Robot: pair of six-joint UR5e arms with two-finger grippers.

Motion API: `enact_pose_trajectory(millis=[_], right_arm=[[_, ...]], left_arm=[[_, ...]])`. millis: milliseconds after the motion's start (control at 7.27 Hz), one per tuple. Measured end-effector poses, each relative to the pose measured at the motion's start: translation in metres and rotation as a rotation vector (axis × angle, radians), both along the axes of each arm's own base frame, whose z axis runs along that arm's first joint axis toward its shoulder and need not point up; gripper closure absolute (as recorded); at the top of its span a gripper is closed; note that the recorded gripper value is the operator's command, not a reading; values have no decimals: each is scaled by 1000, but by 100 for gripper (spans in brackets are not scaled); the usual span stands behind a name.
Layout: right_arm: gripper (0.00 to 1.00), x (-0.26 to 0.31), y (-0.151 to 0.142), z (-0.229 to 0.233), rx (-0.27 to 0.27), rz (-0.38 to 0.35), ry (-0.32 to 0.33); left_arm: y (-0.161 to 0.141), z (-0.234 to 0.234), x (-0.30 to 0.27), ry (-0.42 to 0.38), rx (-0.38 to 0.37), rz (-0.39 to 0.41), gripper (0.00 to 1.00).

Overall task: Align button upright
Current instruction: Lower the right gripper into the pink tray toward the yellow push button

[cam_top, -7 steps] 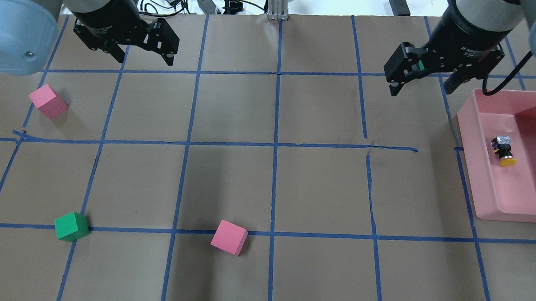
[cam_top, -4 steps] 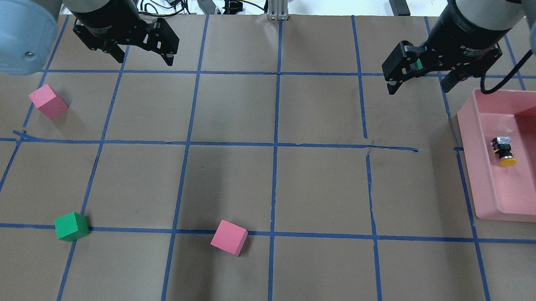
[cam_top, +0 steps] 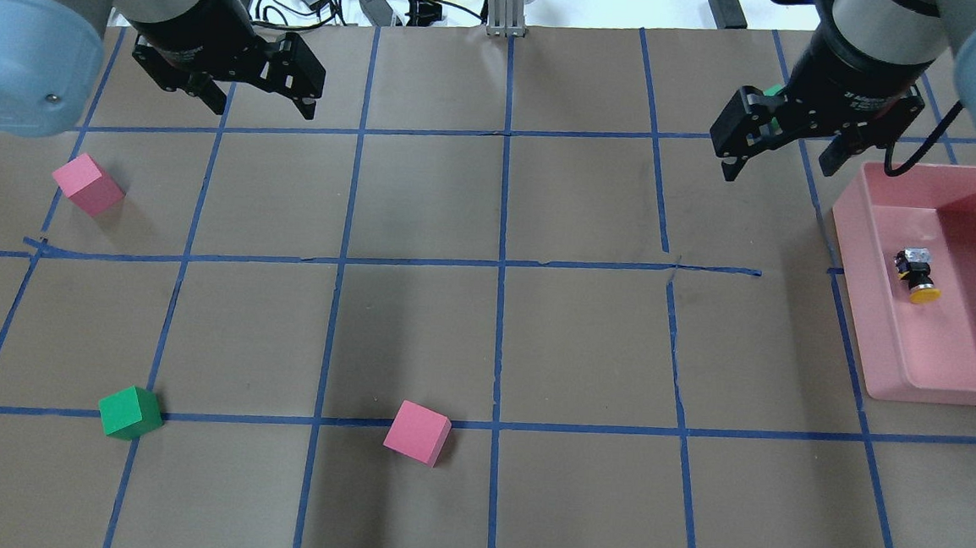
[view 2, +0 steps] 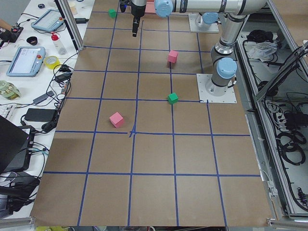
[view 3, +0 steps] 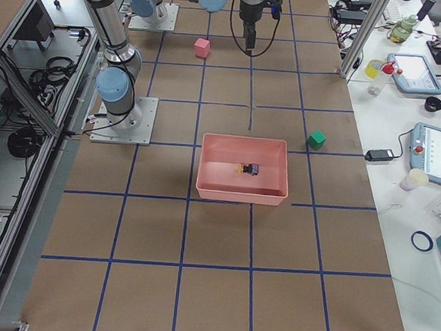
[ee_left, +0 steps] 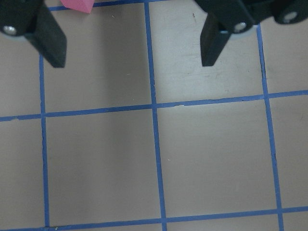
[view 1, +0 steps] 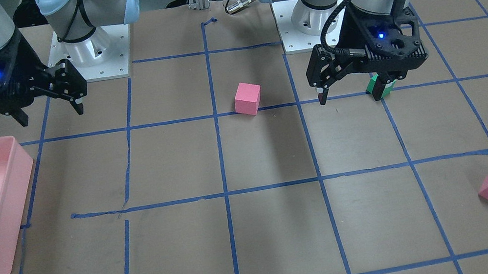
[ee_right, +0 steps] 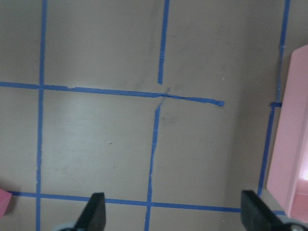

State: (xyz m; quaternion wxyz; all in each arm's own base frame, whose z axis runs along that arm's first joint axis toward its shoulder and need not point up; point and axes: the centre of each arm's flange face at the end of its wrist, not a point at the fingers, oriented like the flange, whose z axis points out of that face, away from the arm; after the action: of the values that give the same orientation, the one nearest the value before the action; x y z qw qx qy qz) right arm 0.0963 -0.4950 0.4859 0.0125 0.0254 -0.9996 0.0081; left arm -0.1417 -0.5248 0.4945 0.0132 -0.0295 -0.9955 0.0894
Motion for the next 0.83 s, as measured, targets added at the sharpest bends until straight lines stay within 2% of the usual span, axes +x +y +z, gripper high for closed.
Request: enact_pose_trajectory(millis=[138, 275, 412, 825], right_arm=[[0, -30, -13, -16, 34, -57, 18], [0, -65, -22, -28, 43, -92, 18], [0, -101, -30, -33, 27, -102, 21], [0, -226, -49, -73, 9, -209, 36]], left_arm=[[0, 0, 0, 0, 0, 1, 0], [0, 0, 0, 0, 0, 1, 0], [0, 0, 1, 0, 0, 1, 0], [0, 0, 1, 0, 0, 0, 0]])
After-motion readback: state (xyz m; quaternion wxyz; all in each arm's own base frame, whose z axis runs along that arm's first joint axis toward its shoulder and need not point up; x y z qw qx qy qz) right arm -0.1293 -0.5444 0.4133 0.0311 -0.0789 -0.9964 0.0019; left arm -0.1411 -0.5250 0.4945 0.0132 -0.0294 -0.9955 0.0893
